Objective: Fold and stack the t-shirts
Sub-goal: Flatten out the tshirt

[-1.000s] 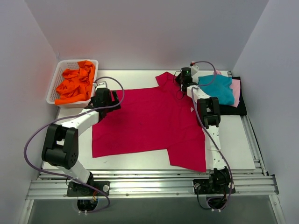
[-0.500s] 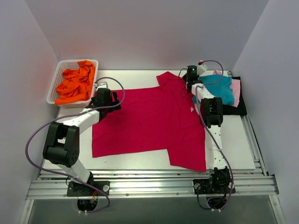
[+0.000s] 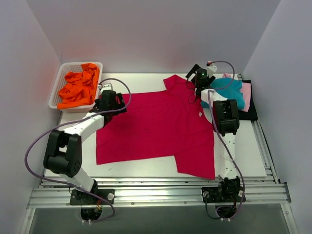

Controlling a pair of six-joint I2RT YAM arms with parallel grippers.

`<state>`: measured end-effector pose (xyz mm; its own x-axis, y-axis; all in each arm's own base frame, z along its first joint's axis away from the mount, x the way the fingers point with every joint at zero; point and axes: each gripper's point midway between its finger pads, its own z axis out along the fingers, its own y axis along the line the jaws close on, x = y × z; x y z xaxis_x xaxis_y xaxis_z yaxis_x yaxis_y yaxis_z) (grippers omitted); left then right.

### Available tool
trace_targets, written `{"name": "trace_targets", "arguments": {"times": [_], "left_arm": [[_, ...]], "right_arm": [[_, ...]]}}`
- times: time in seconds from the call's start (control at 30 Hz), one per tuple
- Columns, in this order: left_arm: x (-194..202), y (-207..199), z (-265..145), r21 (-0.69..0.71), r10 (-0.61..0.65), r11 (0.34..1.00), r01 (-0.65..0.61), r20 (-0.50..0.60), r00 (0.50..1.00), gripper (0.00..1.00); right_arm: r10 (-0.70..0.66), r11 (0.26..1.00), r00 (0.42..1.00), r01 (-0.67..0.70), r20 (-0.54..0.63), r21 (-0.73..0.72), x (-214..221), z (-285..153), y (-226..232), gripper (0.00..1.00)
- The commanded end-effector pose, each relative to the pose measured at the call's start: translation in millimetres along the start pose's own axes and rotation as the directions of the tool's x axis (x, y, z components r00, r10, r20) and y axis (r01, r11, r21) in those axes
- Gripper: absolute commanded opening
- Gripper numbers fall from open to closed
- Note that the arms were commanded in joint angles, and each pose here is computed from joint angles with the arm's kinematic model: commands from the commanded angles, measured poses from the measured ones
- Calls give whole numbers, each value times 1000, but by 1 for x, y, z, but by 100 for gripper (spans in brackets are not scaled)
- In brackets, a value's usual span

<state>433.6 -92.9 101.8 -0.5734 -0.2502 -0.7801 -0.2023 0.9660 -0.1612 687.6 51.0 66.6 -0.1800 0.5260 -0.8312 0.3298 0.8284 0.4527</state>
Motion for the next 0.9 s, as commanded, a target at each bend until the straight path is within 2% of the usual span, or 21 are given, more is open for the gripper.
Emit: {"name": "trace_targets", "arguments": {"times": [0.0,0.07,0.1,0.13,0.23,0.3,0.37,0.43,0.47,0.5,0.53,0.57,0.6,0.63,0.67,0.73,0.77,0.8,0.83,0.87], "left_arm": [[-65,-8,-43,14,-57,998,56,159,986,95],[-63,-6,-55,5,-62,998,62,162,985,95],[-66,-3,-66,8,-84,996,84,180,980,95],[-61,0,-71,-1,-89,996,90,165,982,95],[-45,4,-92,-5,-114,993,116,139,984,95],[-33,-5,-110,35,-131,991,128,133,982,95],[0,-9,-118,44,-120,992,117,77,990,95],[26,-6,-129,60,-117,992,115,37,992,95],[36,-7,-134,63,-137,989,136,24,990,95],[45,-13,-146,93,-125,988,122,21,992,94],[54,-11,-150,80,-118,990,116,20,993,94],[59,-7,-155,53,-123,991,121,40,992,94],[64,-23,-175,117,-94,989,88,48,994,94],[68,-26,-187,130,-65,990,57,59,996,94],[54,-29,-203,145,-60,989,40,139,988,94],[52,-53,-231,224,-37,974,-16,232,972,94],[49,-48,-230,194,-31,981,-28,296,955,94],[50,-56,-229,226,-63,974,-7,302,951,94],[40,-68,-225,292,-163,954,69,311,936,94],[39,-76,-217,339,-162,939,50,311,936,94]], "right_arm": [[11,993,948,27,318,-114,-138,-93,97,100],[-65,995,935,87,349,-49,-146,-123,99,100],[-81,991,926,114,369,-69,-159,-158,124,100],[-140,985,916,166,376,-37,-161,-175,129,100],[-197,980,922,199,333,29,-157,-236,127,100],[-184,983,946,173,266,67,-143,-270,98,100],[-161,985,969,145,187,98,-122,-290,68,100],[-159,973,975,129,155,191,-111,-321,19,100],[-205,942,975,174,83,287,-95,-336,-17,100],[-110,939,987,64,119,337,-92,-356,-43,100],[-94,937,990,52,107,344,-86,-367,-54,100],[-96,943,992,63,86,326,-79,-377,-58,100],[-82,962,992,53,98,268,-84,-394,-55,100],[-116,974,992,103,57,200,-65,-408,-45,100],[-126,979,991,115,52,168,-66,-424,-44,99],[-93,988,994,84,61,133,-63,-441,-39,93],[-93,990,993,84,75,115,-65,-451,-37,89],[-84,991,993,74,83,110,-65,-452,-37,86],[-78,993,994,70,82,95,-63,-451,-35,88],[-48,999,998,48,36,2,-47,-446,-19,90]]}}
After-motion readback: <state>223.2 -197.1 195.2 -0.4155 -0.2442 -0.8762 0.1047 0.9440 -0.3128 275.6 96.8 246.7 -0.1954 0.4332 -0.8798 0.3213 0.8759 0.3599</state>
